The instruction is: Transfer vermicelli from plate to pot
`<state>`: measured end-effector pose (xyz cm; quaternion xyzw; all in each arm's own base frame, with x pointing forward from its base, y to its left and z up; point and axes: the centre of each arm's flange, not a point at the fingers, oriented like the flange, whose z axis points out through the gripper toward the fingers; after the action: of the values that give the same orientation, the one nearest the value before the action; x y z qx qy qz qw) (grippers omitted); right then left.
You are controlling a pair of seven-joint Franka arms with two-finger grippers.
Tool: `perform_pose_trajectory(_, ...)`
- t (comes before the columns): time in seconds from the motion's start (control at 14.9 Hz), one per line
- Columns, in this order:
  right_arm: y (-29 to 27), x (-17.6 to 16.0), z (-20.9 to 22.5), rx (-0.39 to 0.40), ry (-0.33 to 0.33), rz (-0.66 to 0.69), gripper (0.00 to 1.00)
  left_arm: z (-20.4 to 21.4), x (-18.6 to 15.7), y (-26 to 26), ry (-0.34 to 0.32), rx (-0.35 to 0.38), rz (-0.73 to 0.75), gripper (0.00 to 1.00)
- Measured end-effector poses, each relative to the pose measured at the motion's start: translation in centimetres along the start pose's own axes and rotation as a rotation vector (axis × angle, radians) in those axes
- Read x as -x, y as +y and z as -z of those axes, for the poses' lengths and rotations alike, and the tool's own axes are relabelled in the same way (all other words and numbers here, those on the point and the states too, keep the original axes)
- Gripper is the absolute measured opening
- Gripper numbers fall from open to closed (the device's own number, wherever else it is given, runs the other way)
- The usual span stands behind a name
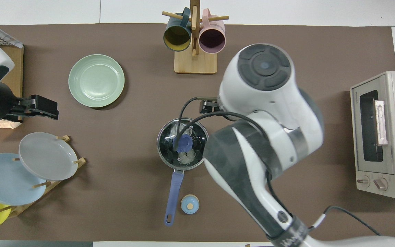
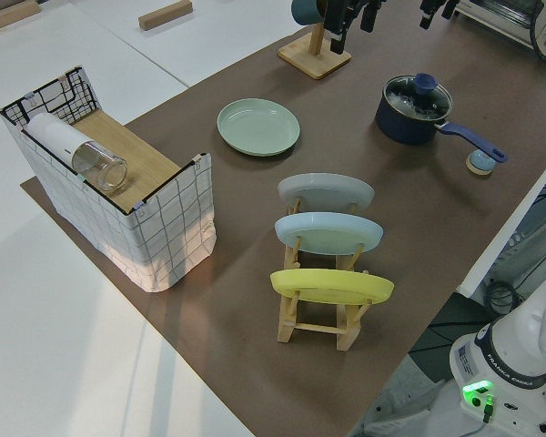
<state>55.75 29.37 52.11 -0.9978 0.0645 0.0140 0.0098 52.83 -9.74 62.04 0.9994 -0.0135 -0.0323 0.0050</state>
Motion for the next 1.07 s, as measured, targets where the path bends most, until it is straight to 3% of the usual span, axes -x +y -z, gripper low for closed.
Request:
perform_pose_trajectory(0.47, 17.4, 0.0, 11.1, 0.006, -0.026, 0.019, 1.0, 0.0, 0.0, 0.0, 0.0, 0.0, 0.0, 1.0)
perform_pose_trajectory(0.8, 26.6, -1.8, 11.0, 0.012, -0.059, 0.05, 1.0, 0.0, 0.0, 0.0, 0.0, 0.0, 0.0, 1.0)
perform_pose_trajectory(1.07, 28.8, -2.4, 10.8, 0.035, -0.059, 0.042, 1.0, 0.0, 0.0, 0.0, 0.0, 0.0, 0.0, 1.0)
